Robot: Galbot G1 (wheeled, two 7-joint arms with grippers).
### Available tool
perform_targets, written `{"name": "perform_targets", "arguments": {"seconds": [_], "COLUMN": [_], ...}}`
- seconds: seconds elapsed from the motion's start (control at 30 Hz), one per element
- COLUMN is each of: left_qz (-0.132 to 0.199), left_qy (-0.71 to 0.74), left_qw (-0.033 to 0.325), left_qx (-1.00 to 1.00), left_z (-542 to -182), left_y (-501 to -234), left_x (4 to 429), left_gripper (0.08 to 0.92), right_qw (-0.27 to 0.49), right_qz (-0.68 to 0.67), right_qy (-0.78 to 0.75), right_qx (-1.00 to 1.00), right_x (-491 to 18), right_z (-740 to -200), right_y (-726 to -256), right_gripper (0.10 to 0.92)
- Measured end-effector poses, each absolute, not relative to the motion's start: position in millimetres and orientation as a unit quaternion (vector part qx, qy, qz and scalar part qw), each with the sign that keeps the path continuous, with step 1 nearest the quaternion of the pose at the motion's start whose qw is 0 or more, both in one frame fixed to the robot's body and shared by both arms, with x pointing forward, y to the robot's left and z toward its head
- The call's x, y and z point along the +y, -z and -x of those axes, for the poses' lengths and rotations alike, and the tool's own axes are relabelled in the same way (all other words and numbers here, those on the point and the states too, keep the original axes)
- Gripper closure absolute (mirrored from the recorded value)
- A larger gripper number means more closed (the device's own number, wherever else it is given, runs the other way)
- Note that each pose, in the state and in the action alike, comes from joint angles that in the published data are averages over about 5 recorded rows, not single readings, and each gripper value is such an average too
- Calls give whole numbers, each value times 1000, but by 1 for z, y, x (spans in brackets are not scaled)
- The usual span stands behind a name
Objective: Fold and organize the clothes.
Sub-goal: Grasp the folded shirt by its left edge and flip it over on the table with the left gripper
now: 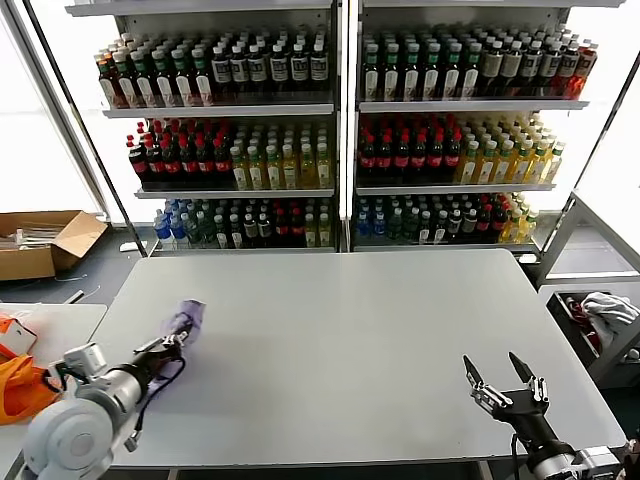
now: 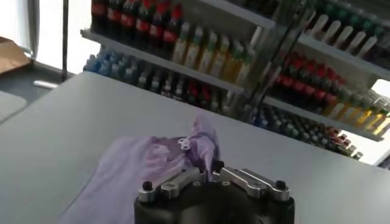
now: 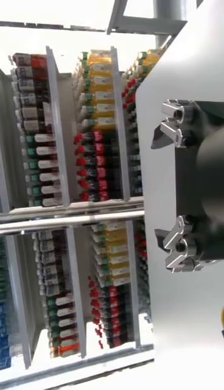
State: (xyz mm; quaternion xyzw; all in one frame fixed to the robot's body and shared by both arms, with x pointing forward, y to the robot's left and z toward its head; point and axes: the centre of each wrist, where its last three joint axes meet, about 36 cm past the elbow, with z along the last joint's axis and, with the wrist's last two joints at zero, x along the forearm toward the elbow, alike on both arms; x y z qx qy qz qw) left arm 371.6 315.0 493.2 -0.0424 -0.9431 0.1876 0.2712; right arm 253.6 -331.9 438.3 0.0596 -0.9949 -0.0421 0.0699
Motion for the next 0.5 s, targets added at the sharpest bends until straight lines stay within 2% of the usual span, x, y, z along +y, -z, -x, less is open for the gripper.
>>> {"name": "perform_targets", "arguments": {"seconds": [0.23,0.37,0.5], "left_qz": [57,58,63], "left_qy": [-247,-278,-304], "left_qw": [328,335,328], "left_qx": [-910,-898,-892], "left_z": [-408,-434,-455], "left_y": [-451,-442,-448], "left_x": [244,210,184], "left_gripper": [894,894,894], "right_qw": [77,83,91], "right_qz": [-60,-65,-75], "right_qy": [41,39,39], "right_qx": [-994,-994,-992], "right_x": [-324,-315,-304], "right_z": [-250,-250,-253], "right_y": [-439,-440,-439], "right_gripper": [200,200,200]}}
